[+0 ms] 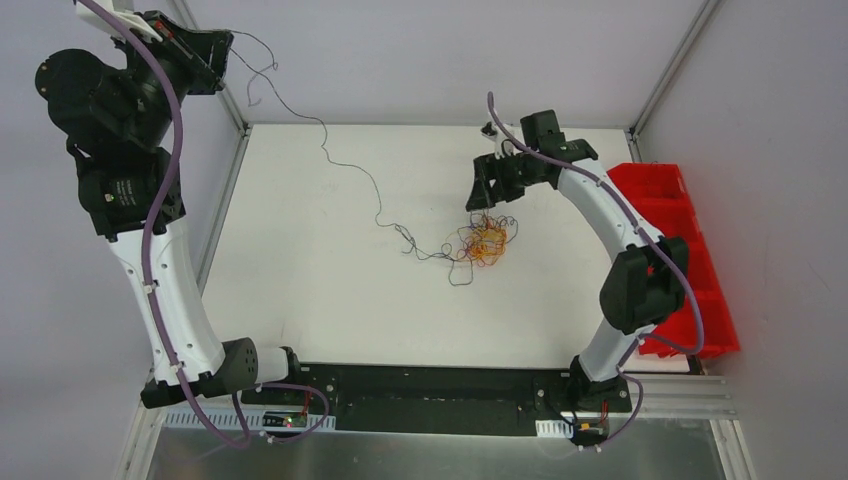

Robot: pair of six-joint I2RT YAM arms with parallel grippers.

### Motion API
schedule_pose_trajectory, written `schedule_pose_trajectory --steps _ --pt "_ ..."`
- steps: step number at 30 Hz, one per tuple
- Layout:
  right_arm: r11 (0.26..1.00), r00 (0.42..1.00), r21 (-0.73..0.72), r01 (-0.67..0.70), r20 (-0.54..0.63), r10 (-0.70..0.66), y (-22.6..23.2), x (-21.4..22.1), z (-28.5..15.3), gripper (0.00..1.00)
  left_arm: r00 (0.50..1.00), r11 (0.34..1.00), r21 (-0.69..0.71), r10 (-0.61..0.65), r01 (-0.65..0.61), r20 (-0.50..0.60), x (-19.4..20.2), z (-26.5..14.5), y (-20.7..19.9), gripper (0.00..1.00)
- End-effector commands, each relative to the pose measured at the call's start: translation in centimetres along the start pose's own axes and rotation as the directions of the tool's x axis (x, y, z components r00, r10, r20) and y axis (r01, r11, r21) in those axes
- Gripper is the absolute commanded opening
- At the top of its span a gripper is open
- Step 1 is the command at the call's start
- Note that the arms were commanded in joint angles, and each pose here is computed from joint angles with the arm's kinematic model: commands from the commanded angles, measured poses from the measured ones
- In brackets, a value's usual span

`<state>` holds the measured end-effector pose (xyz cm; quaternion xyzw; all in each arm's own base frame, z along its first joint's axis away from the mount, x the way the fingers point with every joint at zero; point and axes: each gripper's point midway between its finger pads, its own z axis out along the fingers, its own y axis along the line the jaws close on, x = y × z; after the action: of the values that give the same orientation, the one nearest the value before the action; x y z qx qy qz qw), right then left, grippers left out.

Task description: Untangle the cables

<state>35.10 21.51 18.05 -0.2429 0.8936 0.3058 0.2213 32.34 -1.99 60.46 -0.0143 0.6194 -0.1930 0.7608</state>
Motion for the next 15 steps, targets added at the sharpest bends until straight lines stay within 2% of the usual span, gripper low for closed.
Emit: schedule_pose_trajectory --steps 1,5,12,15 --pt "0.956 0.959 -0.113 0.271 0.116 -0.258 5.6 -2.4 0.1 0.72 0.994 0.998 0.053 0.021 -0.027 0.108 -4.2 -1.5 -2.5 0.0" --pt "0.903 0.912 -0.133 0.408 0.11 -0.395 8.9 -2.5 3.2 0.73 0.991 0.998 0.054 0.01 -0.017 0.13 -5.1 -1.5 -2.8 0.0" --pt "0.86 0.888 -0.22 0.46 0.092 -0.451 11.6 -1.3 9.0 0.7 0.987 0.998 0.062 0.022 -0.032 0.16 -6.2 -1.8 -3.3 0.0" --pt "0.847 0.875 -0.218 0.484 0.105 -0.473 12.0 -1.0 10.9 0.66 0.986 0.997 0.064 0.025 -0.036 0.163 -6.4 -1.9 -3.4 0.0"
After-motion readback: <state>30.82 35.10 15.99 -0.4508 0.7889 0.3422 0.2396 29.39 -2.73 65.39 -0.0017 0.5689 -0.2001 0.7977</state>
